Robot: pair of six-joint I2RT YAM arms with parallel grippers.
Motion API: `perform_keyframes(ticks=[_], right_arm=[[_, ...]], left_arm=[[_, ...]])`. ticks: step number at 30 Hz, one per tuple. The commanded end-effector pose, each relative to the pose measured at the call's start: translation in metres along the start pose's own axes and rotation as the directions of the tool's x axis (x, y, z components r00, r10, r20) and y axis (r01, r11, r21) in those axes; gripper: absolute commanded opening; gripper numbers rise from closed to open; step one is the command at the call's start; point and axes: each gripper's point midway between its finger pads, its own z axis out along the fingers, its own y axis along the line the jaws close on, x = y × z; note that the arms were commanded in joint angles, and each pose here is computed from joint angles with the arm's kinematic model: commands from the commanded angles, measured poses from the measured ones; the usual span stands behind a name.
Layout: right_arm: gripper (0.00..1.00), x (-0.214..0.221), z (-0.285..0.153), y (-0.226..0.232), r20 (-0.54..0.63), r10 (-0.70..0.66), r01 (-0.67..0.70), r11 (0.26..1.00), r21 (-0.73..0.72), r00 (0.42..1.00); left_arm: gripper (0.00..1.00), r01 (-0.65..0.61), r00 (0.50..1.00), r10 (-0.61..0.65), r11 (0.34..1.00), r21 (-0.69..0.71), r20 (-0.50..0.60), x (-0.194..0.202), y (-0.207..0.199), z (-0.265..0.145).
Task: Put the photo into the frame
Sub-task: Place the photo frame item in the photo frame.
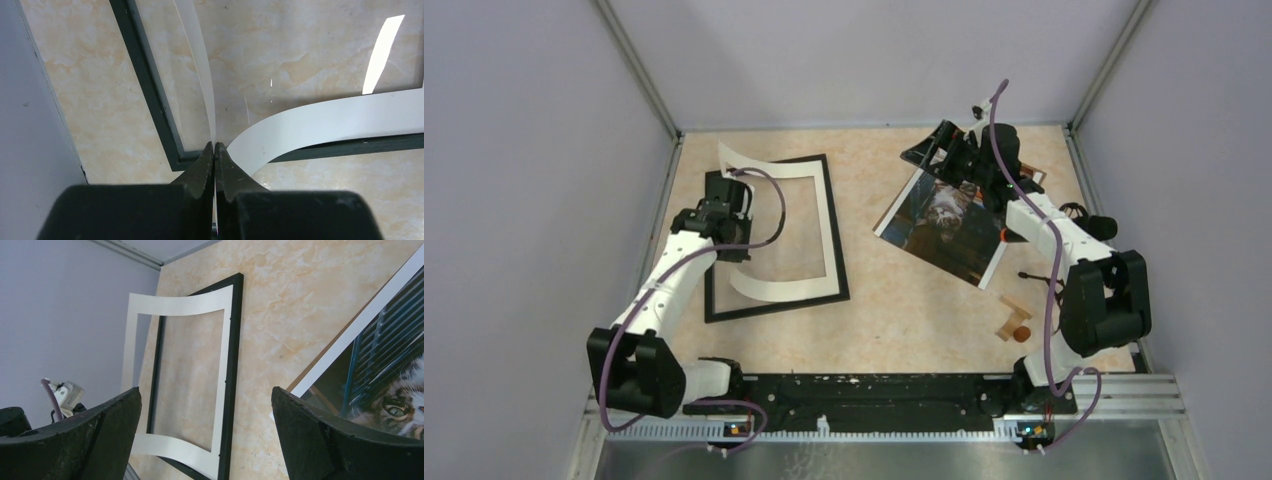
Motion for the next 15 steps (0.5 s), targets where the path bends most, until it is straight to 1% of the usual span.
perform_keyframes(ticks=[1, 7, 11, 15], right_arm=[[0.99, -0.008, 0.000, 0.002, 0.023, -0.010, 0.011, 1.000, -0.025, 1.000], [0.99, -0.010, -0.001, 0.000, 0.025, -0.008, 0.008, 1.000, -0.023, 1.000], [0.99, -0.010, -0.001, -0.003, 0.026, -0.003, 0.003, 1.000, -0.017, 1.000], [0.99, -0.010, -0.001, -0.004, 0.022, 0.001, 0.000, 1.000, -0.019, 1.000]], left_arm=[[0.03, 0.098, 0.995, -0.098, 0.993, -0.069, -0.007, 0.002, 0.005, 0.011], [0.04, 0.115, 0.990, -0.124, 0.986, -0.117, -0.068, 0.013, 0.008, 0.024], [0.09, 0.118, 0.989, -0.128, 0.985, -0.124, -0.072, 0.013, 0.009, 0.026], [0.11, 0.120, 0.988, -0.132, 0.984, -0.134, -0.080, 0.016, 0.010, 0.027]])
